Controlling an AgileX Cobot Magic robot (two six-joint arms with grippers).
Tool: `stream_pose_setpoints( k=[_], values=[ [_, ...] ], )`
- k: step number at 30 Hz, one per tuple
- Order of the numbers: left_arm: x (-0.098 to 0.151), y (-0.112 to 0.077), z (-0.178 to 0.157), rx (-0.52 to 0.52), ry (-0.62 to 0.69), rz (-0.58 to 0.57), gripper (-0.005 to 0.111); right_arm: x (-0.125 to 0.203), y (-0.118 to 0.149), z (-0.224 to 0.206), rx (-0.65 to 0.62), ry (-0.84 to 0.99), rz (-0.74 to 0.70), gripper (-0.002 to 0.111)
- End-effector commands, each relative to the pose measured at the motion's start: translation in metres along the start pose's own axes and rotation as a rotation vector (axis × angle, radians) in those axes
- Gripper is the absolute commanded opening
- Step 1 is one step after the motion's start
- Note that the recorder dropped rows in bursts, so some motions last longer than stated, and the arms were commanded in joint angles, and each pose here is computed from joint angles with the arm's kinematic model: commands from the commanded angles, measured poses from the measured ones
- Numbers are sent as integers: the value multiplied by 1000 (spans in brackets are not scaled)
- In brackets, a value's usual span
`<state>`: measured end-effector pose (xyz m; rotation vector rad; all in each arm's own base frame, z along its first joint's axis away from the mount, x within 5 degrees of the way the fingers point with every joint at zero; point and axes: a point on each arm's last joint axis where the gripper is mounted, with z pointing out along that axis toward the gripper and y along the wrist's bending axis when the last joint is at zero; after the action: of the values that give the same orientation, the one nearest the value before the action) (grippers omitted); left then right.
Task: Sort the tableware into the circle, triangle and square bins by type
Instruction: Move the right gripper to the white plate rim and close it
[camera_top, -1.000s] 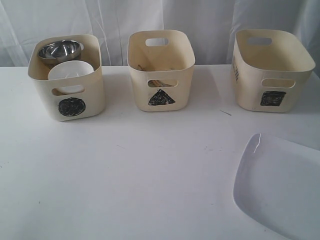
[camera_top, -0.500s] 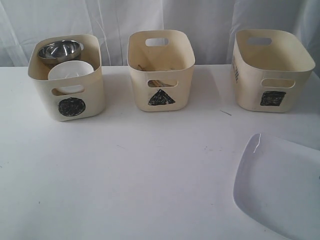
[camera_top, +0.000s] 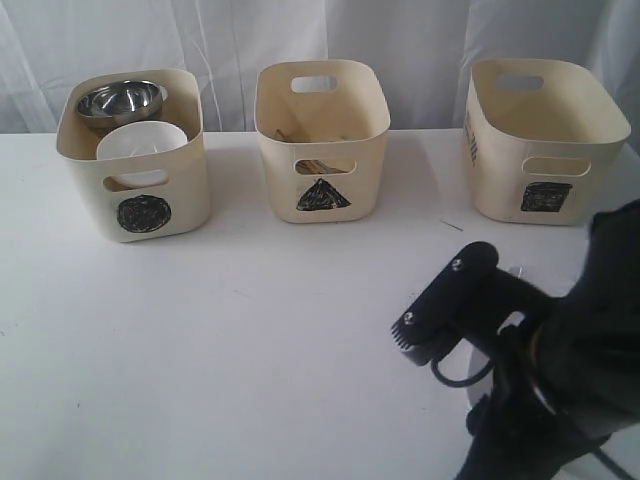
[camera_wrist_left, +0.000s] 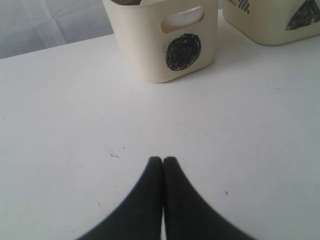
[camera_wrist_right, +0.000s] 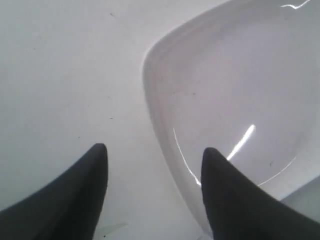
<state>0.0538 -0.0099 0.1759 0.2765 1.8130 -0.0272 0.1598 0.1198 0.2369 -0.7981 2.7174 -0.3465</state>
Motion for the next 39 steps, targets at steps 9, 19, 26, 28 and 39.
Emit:
stream_pose_setpoints(
  k=[9, 19, 26, 28, 39],
  values=[
    [1, 0, 0, -1, 2, -3, 0, -19, 37, 33, 90, 16, -63, 53],
    [1, 0, 0, -1, 2, -3, 0, -25, 44, 66, 207, 100, -162, 53],
    [1, 0, 0, -1, 2, -3, 0, -28, 48, 82, 259, 133, -212, 53],
    [1, 0, 0, -1, 2, -3, 0, -28, 48, 85, 271, 136, -224, 53],
    [1, 0, 0, -1, 2, -3, 0, -33, 43, 109, 324, 153, -250, 53]
  ],
)
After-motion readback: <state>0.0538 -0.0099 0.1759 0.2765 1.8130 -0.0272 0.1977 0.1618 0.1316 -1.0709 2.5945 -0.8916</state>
